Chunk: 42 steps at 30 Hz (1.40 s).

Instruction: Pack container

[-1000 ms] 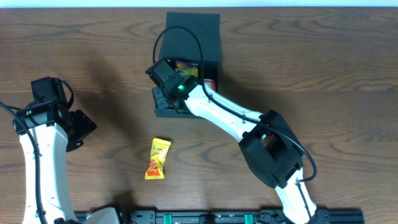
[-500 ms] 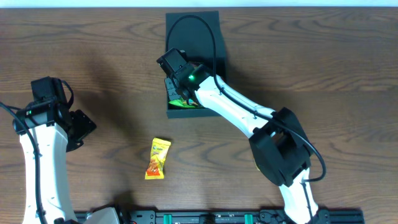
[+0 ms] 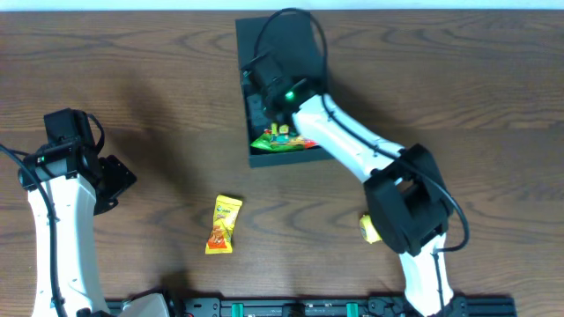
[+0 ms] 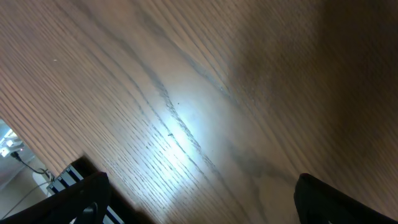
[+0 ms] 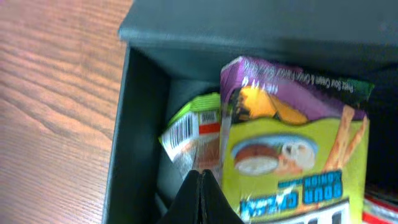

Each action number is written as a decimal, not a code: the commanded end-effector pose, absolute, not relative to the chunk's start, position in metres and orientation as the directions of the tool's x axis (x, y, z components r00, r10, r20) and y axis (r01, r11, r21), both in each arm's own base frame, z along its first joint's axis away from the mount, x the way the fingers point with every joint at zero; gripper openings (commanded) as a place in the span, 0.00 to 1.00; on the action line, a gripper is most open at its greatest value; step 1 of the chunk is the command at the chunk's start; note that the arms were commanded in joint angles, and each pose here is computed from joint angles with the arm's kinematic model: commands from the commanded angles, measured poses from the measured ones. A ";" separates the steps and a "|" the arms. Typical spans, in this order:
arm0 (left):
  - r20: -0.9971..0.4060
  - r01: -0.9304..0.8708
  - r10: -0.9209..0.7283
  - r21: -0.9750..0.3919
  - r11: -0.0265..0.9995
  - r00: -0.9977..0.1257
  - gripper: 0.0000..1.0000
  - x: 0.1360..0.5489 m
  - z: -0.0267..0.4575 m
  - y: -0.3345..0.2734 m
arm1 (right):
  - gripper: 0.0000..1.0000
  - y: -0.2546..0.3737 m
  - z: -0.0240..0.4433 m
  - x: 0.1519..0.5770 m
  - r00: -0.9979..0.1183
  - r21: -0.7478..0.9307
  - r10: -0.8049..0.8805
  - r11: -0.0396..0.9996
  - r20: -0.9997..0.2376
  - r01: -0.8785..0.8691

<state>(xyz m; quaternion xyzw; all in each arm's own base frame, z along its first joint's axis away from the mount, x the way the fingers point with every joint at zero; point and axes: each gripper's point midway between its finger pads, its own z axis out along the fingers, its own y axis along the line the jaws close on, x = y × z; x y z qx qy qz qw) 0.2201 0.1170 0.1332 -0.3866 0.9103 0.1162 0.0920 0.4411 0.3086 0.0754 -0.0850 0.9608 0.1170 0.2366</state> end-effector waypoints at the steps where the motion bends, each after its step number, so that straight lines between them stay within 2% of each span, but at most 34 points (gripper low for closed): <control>1: -0.261 -0.725 -0.679 0.162 0.669 -0.686 0.95 0.218 0.134 0.122 | 0.01 0.302 0.120 0.455 -0.863 0.311 -0.057 0.919 -0.501 -0.241; 8: -0.261 -0.725 -0.679 0.162 0.669 -0.686 0.95 0.218 0.134 0.122 | 0.01 0.248 0.123 0.477 -0.877 0.318 0.033 0.938 -0.479 -0.138; 14: -0.261 -0.725 -0.679 0.162 0.669 -0.686 0.95 0.218 0.134 0.122 | 0.01 0.212 0.115 0.482 -0.882 0.227 0.023 0.969 -0.471 -0.096; 26: -0.261 -0.725 -0.679 0.162 0.669 -0.686 0.95 0.218 0.134 0.122 | 0.01 0.216 0.102 0.482 -0.846 0.002 -0.094 0.994 -0.526 -0.112; 42: -0.261 -0.725 -0.679 0.162 0.669 -0.686 0.95 0.218 0.134 0.122 | 0.01 0.207 0.068 0.492 -0.850 -0.083 -0.116 0.993 -0.514 -0.085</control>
